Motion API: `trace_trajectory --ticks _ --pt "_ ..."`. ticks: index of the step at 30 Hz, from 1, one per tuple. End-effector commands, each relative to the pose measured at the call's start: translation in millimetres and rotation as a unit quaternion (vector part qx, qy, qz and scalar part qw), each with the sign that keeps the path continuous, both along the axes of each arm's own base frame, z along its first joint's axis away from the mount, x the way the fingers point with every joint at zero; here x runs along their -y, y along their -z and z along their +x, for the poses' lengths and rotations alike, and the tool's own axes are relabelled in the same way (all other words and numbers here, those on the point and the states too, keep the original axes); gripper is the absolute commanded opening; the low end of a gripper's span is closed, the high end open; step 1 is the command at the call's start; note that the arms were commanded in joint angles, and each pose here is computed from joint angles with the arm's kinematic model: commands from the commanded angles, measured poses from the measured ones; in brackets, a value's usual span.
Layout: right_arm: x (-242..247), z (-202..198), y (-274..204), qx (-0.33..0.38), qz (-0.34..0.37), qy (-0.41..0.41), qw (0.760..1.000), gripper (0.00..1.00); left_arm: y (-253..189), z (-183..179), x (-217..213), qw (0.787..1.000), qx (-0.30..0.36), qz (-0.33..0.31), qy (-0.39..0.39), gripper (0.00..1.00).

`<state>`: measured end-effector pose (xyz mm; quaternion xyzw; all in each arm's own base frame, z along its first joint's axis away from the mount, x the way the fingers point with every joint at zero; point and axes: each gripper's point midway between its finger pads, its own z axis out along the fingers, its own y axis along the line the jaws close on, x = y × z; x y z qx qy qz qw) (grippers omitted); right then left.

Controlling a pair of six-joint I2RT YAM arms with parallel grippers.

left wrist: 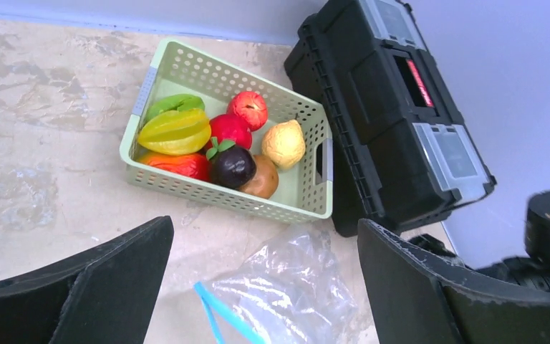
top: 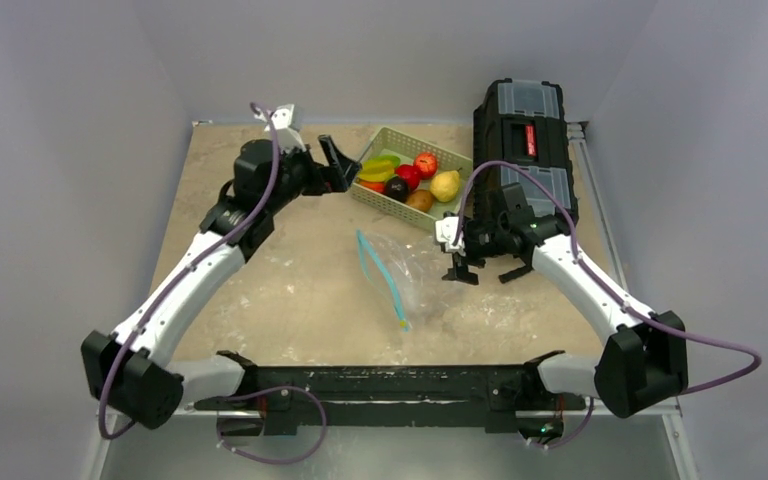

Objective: Open the zip-top bag and remove the fake food
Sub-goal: Move the zipper food storage bag to the center of the board.

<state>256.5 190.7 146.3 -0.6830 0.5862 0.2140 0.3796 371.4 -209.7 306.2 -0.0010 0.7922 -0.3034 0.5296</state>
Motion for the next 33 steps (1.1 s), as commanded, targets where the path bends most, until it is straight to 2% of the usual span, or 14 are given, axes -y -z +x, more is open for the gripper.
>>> trace_trajectory --ticks 1,6,9,18,25,33 --pt "-6.0 -13.9 -12.5 0.009 0.026 -0.040 0.999 0.82 12.1 -28.6 -13.4 1.000 0.006 0.000 0.021 1.00" --pt "-8.6 -25.2 -21.4 0.028 0.042 -0.070 0.996 0.85 22.8 -76.3 -23.3 0.999 0.010 -0.018 0.046 1.00" --pt "-9.1 -28.7 -27.8 0.047 0.050 -0.078 0.995 0.98 29.3 -101.1 -30.3 0.998 0.009 -0.012 0.060 1.00" --pt "-2.7 -32.8 -25.7 0.027 0.024 -0.082 0.996 0.99 51.3 -158.3 -54.1 0.995 -0.007 0.047 0.090 1.00" --pt "5.3 -29.9 -34.7 0.035 0.006 -0.052 0.998 0.99 68.4 -173.0 -75.0 0.990 -0.006 0.115 0.086 1.00" --pt "7.1 -22.1 -27.6 0.035 0.007 -0.019 0.999 0.99 76.4 -177.8 -83.5 0.989 -0.007 0.129 0.076 1.00"
